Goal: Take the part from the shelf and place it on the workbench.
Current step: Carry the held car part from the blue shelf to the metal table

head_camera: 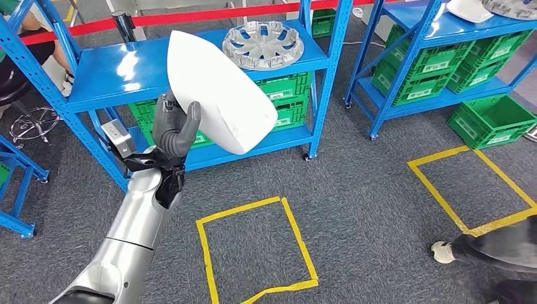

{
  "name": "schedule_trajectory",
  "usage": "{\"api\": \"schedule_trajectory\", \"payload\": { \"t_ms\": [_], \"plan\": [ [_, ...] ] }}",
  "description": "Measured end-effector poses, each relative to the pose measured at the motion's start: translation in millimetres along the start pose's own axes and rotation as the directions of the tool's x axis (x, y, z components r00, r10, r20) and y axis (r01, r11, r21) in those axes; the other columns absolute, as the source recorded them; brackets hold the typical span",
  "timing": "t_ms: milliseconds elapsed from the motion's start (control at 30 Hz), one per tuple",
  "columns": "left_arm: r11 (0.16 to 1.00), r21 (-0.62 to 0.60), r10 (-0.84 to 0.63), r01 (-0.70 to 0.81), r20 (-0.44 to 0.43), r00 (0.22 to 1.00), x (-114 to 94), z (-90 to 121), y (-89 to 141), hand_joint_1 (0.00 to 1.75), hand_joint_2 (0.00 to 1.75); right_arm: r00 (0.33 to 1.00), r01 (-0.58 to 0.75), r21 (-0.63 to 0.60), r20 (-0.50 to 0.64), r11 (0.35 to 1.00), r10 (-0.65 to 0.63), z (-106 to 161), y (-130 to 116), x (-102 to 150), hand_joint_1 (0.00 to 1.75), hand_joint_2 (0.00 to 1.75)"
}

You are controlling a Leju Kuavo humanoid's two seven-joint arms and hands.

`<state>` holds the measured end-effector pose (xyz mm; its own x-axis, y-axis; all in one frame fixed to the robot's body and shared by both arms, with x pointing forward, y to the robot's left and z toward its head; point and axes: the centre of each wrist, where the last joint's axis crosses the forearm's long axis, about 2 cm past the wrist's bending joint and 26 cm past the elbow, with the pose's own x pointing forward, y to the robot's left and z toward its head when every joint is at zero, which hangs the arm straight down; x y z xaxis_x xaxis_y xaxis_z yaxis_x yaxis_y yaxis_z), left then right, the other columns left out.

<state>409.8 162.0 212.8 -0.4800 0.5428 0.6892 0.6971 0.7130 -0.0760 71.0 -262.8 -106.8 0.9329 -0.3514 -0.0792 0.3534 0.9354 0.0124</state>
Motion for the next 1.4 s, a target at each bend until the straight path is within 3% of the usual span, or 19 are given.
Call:
{"api": "schedule_trajectory", "payload": {
  "t_ms": [400, 600, 1400],
  "plan": [
    [0.999, 0.014, -0.028, 0.028, -0.019, 0.999, -2.5, 4.8, -0.6, 1.75, 1.75, 1.000, 0.023, -0.007, -0.006, 1.000, -0.023, -0.3, -3.8, 0.4, 0.00, 0.00],
    [0.998, 0.036, -0.057, 0.059, -0.045, 0.997, -4.9, 16.7, 0.2, 1.75, 1.75, 1.000, 0.018, -0.013, -0.008, 1.000, -0.018, -0.5, -5.1, -0.3, 0.00, 0.00],
    [0.995, 0.037, -0.097, 0.098, -0.019, 0.995, 2.0, 5.8, 3.4, 1.75, 1.75, 1.000, 0.010, -0.005, -0.018, 1.000, -0.011, -0.3, -2.8, -0.1, 0.00, 0.00]
  ]
}}
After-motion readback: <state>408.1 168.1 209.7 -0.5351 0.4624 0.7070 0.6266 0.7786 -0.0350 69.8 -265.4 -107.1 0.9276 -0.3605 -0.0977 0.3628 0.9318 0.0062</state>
